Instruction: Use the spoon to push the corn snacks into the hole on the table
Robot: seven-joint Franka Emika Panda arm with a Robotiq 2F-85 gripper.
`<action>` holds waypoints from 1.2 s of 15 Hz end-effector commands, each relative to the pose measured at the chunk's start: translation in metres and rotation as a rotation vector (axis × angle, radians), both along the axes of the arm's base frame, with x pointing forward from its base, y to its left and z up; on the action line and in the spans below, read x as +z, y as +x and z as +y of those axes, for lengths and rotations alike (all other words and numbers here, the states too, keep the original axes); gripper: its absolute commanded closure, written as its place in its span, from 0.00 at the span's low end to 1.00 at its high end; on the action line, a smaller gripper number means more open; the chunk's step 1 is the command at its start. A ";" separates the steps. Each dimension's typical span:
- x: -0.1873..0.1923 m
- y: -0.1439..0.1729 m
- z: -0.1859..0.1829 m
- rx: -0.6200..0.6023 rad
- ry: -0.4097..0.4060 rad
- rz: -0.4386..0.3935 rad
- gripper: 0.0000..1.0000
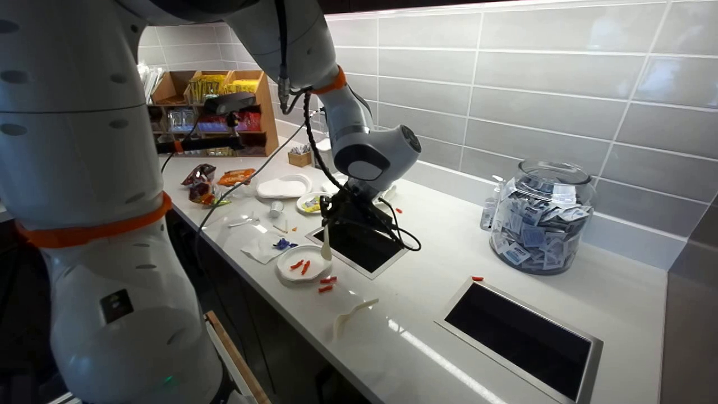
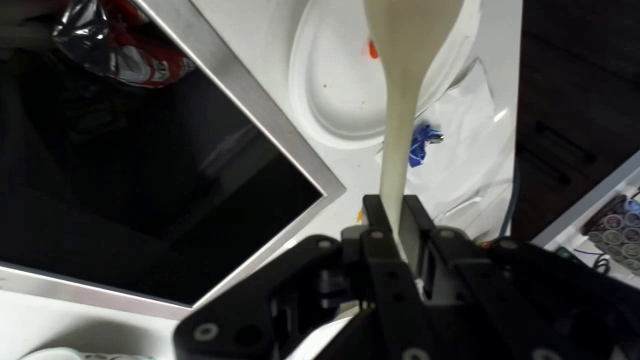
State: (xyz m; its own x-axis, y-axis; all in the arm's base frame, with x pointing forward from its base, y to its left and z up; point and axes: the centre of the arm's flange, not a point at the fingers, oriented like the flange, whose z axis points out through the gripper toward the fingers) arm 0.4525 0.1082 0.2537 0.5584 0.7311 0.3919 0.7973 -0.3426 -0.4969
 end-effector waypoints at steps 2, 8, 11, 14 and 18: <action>-0.004 -0.026 0.005 0.133 0.071 -0.010 0.97; -0.011 -0.027 0.015 0.180 0.062 -0.019 0.87; -0.010 -0.030 0.016 0.219 0.060 -0.011 0.97; -0.013 -0.036 0.012 0.250 0.063 0.011 0.97; -0.016 -0.047 0.011 0.301 0.083 0.025 0.97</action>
